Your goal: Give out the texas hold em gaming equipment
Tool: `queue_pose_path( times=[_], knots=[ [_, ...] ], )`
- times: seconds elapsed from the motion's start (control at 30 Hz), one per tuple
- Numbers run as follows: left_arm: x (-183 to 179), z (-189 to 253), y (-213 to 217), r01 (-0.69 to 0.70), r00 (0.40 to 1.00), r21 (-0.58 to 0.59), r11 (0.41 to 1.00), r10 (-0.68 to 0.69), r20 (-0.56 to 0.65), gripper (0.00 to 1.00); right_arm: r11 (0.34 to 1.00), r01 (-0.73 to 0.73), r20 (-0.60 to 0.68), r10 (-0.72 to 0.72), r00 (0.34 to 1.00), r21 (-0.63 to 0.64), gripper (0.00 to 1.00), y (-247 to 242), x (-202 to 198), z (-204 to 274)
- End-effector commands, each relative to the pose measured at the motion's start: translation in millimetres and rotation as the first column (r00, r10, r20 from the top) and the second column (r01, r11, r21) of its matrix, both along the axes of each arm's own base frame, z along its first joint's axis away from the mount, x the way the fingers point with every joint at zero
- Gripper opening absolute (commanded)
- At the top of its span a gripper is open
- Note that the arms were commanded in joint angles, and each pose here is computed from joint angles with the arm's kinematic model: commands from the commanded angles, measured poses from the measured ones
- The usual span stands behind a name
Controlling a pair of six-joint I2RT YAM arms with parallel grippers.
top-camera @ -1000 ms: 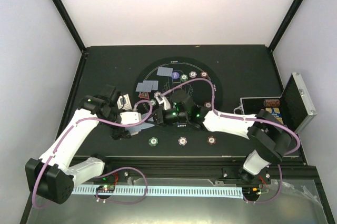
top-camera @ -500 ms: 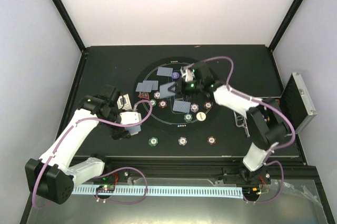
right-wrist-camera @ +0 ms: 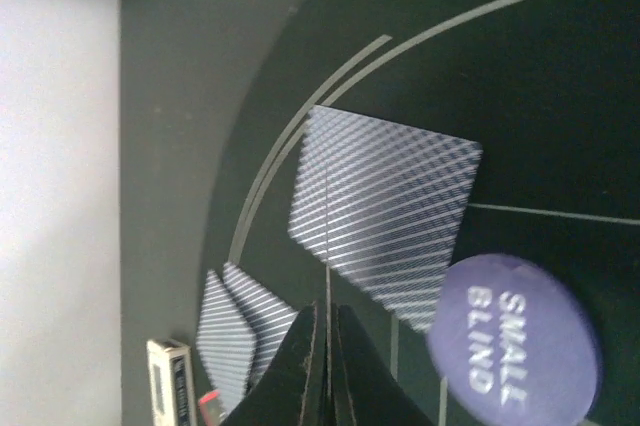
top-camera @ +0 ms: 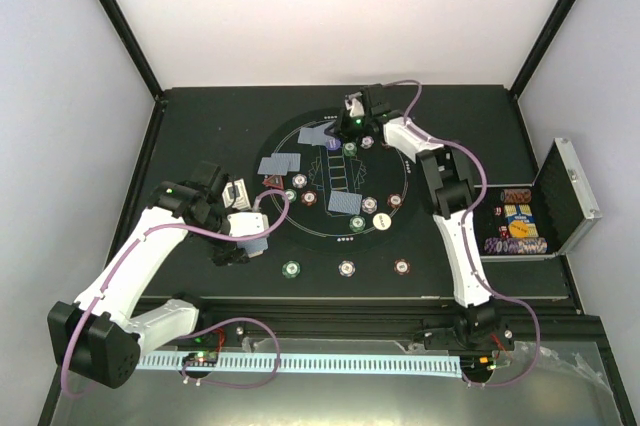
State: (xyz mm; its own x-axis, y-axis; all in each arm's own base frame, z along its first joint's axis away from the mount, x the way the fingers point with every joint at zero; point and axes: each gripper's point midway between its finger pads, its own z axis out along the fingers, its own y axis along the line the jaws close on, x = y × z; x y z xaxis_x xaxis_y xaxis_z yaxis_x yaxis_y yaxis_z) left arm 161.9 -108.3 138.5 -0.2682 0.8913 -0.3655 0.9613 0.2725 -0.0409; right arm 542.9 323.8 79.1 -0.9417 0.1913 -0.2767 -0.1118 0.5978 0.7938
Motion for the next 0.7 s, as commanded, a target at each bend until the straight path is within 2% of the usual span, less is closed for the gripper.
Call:
queue_pose_path(
  times=[0.0, 0.07, 0.2, 0.23, 0.37, 0.47, 0.67],
  knots=[
    [3.5, 13.2, -4.6, -0.010, 1.000, -0.035, 0.999, 0.011, 0.022, 0.02, 1.000, 0.008, -0.053, -0.009, 0.999, -0.007, 0.03, 6.5, 6.1, -13.7],
    [3.1, 12.6, -4.0, -0.010, 1.000, -0.033, 0.999, 0.011, 0.022, 0.02, 1.000, 0.015, -0.051, -0.015, 0.999, -0.016, 0.07, 6.0, 10.1, -16.1],
    [2.1, 12.1, -4.6, -0.010, 1.000, -0.035, 0.999, 0.010, 0.017, 0.02, 0.999, 0.020, -0.031, -0.021, 0.999, -0.038, 0.38, -0.2, 11.2, -4.5],
    [2.5, 12.3, -4.8, -0.011, 1.000, -0.037, 0.999, 0.012, 0.015, 0.02, 0.998, 0.019, -0.014, -0.020, 1.000, -0.056, 0.42, -2.9, 10.2, 0.8],
    [2.4, 15.3, -5.7, -0.014, 1.000, -0.045, 0.999, 0.015, 0.018, 0.02, 0.997, 0.032, 0.019, -0.031, 0.999, -0.074, 0.46, -17.0, 5.9, 27.0],
    [0.7, 16.7, -5.3, -0.014, 1.000, -0.046, 0.999, 0.015, 0.024, 0.02, 0.996, 0.035, 0.059, -0.030, 0.998, -0.077, 0.55, -23.9, -3.0, 56.0],
    [-1.9, 18.7, -3.5, -0.018, 0.999, -0.042, 0.999, 0.019, 0.031, 0.01, 0.998, 0.020, 0.104, -0.013, 0.995, -0.065, 0.58, -32.8, -44.7, 95.8]
  ],
)
